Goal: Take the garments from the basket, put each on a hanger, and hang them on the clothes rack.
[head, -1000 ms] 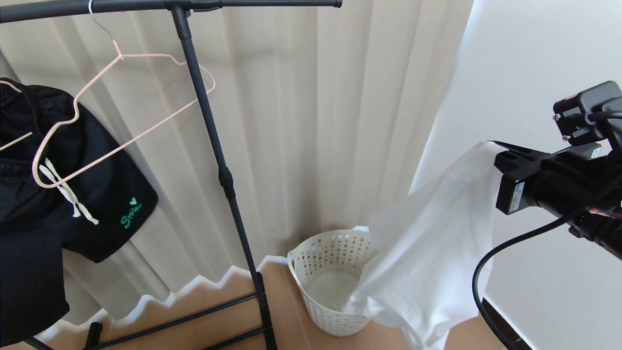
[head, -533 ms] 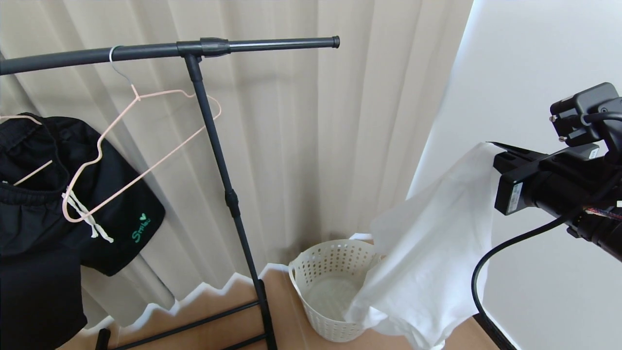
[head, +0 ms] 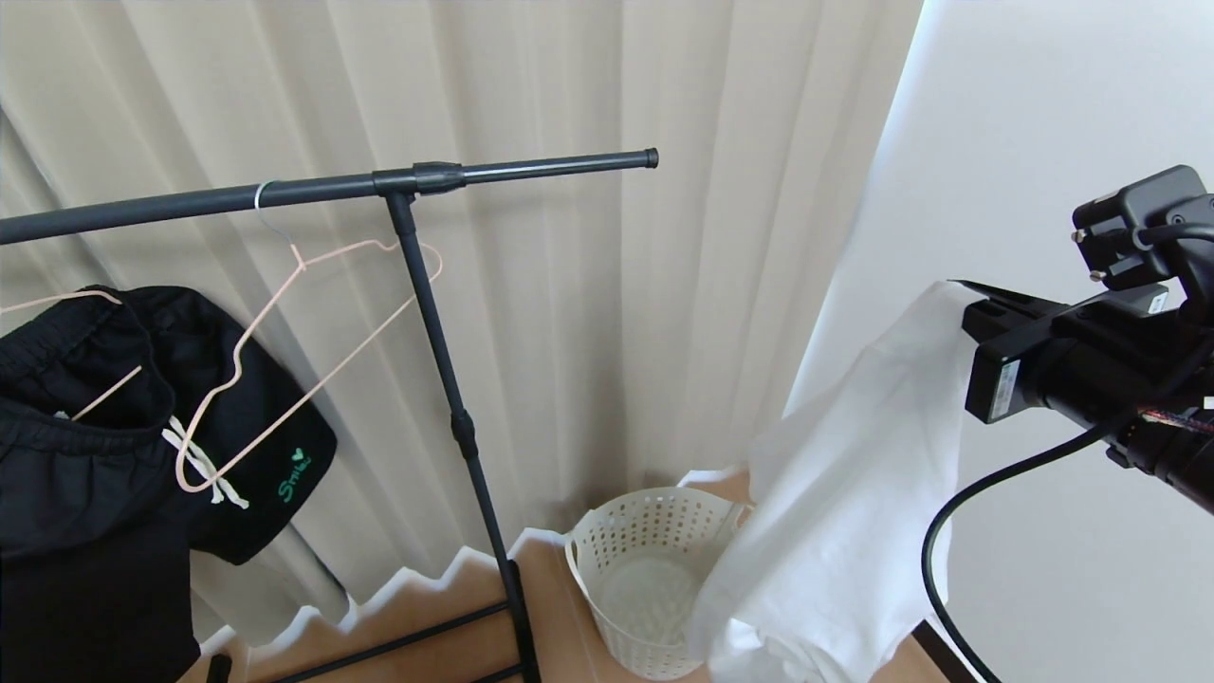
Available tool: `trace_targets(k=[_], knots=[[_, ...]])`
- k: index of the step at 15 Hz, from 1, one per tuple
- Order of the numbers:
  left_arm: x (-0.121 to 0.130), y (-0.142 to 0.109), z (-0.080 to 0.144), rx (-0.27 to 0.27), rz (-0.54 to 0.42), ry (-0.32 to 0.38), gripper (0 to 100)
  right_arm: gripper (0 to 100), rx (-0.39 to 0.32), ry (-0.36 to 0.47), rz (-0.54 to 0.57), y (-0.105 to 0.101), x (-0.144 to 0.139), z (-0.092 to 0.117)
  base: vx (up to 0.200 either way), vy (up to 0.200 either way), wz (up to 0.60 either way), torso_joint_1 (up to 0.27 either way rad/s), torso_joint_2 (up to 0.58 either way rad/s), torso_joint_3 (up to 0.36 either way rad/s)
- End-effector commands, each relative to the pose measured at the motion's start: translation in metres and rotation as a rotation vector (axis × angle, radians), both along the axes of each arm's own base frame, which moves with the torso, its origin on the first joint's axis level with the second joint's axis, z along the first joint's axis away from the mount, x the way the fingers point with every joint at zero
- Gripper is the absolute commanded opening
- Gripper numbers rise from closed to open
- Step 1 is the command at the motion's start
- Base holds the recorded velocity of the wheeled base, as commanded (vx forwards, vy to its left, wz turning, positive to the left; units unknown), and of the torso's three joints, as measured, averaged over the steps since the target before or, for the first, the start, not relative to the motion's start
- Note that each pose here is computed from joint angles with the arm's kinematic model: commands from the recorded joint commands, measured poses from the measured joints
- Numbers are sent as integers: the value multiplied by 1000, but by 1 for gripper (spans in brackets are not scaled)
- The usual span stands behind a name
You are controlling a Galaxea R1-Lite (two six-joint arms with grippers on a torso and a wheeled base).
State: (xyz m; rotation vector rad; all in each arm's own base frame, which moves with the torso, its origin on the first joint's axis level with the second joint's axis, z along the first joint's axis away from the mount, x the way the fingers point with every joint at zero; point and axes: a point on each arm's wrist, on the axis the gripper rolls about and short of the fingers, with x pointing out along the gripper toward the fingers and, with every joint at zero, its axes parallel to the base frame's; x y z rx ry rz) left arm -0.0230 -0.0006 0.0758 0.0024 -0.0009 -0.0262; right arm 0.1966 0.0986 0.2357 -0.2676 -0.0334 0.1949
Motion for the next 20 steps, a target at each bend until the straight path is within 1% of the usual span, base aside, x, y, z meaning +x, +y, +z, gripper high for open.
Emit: trace_targets(k=[1, 13, 15, 17, 20], knots=[[0, 0, 0, 1, 2, 1, 100, 0, -1, 1, 1, 0, 0, 0, 0, 0, 0, 188, -437, -261], [0, 0, 0, 4, 0, 1, 100, 0, -6, 10, 1, 1, 1, -3, 0, 0, 0, 159, -367, -212], [0, 0, 0, 7, -1, 1, 100, 0, -24, 13, 2, 1, 2, -4, 0, 0, 0, 139, -322, -173], [0, 0, 0, 7, 0, 1, 100, 0, -35, 24, -1, 2, 4, -8, 0, 0, 0, 23, -33, -18], [0, 0, 0, 5, 0, 1, 100, 0, -41, 32, 0, 2, 3, -11, 0, 0, 600, 10, -9, -4]])
